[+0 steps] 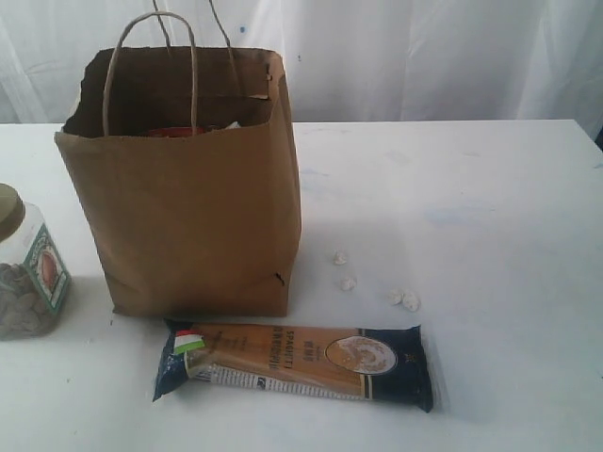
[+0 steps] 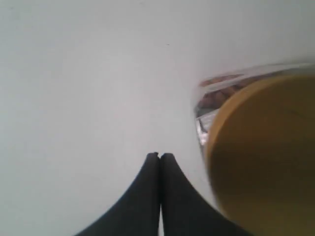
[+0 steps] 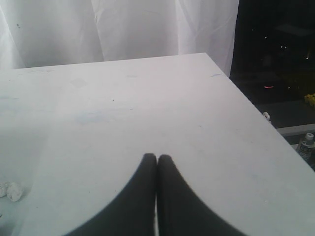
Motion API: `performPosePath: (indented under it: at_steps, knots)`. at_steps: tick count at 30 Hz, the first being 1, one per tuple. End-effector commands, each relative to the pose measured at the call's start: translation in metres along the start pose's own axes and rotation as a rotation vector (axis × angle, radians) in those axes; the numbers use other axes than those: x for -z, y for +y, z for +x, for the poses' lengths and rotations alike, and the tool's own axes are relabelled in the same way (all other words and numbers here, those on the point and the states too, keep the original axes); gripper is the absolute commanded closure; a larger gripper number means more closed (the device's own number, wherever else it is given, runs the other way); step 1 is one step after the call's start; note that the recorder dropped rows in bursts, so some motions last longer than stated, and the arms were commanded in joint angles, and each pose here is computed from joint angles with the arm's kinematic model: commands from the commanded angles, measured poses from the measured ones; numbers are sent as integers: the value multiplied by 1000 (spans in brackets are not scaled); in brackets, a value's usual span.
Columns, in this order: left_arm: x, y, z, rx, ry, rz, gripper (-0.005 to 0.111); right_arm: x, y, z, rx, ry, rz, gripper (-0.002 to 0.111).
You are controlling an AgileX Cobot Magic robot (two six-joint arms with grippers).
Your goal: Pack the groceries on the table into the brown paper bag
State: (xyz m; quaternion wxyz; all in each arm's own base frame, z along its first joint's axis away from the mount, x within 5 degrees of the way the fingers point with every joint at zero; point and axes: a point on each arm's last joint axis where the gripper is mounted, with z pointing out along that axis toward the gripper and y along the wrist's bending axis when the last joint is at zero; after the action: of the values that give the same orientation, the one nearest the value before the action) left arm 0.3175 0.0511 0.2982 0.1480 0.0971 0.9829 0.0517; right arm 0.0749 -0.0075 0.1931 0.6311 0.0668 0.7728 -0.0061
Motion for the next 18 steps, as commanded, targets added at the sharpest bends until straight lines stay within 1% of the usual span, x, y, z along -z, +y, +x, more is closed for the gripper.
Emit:
performPosePath:
  at_steps: [1, 2, 3, 4, 5, 6, 7, 8, 10, 12, 15, 18]
  knots:
    - [51, 3, 19, 105, -85, -103, 107, 0, 0, 0, 7, -3, 0, 108]
    - [72, -13, 28, 85, -115, 0, 107, 0, 0, 0, 7, -3, 0, 108]
    - [82, -26, 32, 25, -143, 86, 107, 0, 0, 0, 7, -3, 0, 108]
    - [94, -49, 39, -106, -212, 249, 107, 0, 0, 0, 5, -3, 0, 108]
    - [96, -60, 42, -169, -239, 317, 107, 0, 0, 0, 5, -3, 0, 108]
    - [91, -76, 49, -294, -243, 403, 107, 0, 0, 0, 5, -3, 0, 108]
    - [84, -83, 54, -361, -219, 442, 107, 0, 0, 0, 5, -3, 0, 108]
    - [66, -95, 62, -494, -171, 487, 107, 0, 0, 0, 5, -3, 0, 108]
    - [42, -104, 72, -630, -154, 503, 107, 0, 0, 0, 5, -3, 0, 108]
    - [20, -110, 81, -721, -157, 491, 107, 0, 0, 0, 5, -3, 0, 108]
    - [-8, -114, 90, -786, -188, 424, 107, 0, 0, 0, 5, -3, 0, 108]
    - [-28, -113, 96, -804, -219, 328, 107, 0, 0, 0, 5, -3, 0, 108]
